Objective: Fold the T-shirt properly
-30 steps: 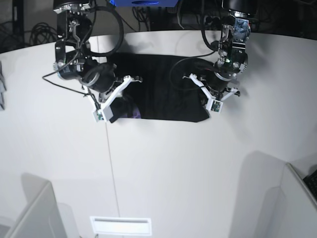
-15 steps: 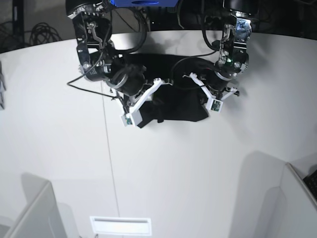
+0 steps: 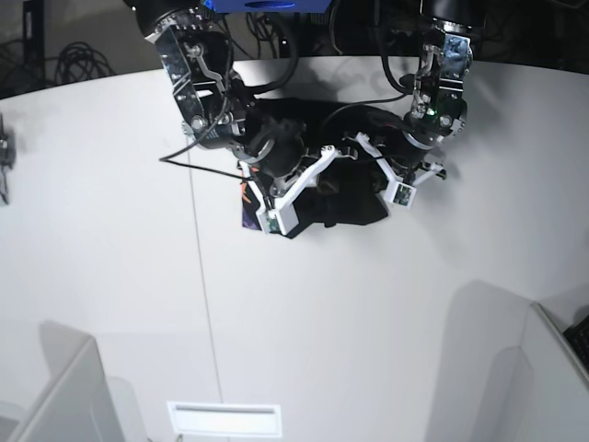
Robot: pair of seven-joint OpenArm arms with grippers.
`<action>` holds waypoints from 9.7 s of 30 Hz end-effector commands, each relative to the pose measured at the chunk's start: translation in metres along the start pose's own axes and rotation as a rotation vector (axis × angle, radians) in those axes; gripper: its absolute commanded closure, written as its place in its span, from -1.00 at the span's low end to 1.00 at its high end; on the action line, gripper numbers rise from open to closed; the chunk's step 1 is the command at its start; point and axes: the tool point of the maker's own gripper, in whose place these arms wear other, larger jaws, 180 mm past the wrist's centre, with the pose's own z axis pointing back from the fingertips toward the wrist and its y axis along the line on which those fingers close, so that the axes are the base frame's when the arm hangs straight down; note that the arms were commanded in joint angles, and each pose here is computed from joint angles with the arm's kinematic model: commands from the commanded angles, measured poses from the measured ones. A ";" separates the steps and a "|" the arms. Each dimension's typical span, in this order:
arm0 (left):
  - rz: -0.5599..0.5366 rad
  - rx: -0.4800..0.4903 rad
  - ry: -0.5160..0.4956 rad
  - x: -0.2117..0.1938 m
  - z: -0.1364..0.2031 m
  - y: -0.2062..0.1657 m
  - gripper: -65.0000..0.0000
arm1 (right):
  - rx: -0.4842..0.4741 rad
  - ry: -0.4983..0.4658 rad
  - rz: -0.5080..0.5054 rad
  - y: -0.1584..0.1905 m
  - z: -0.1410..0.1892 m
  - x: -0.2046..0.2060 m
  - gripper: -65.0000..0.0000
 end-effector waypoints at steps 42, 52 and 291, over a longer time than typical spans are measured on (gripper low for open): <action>-0.060 0.094 0.163 -0.037 0.029 0.044 1.00 | 0.109 -0.063 0.087 0.048 -0.015 0.011 1.00; -0.028 0.257 0.060 -0.005 0.076 0.095 1.00 | 0.079 -0.003 0.056 0.040 -0.034 -0.004 1.00; -0.153 -0.286 0.333 0.010 0.015 0.001 1.00 | -0.831 -0.355 -0.252 -0.276 0.213 -0.057 1.00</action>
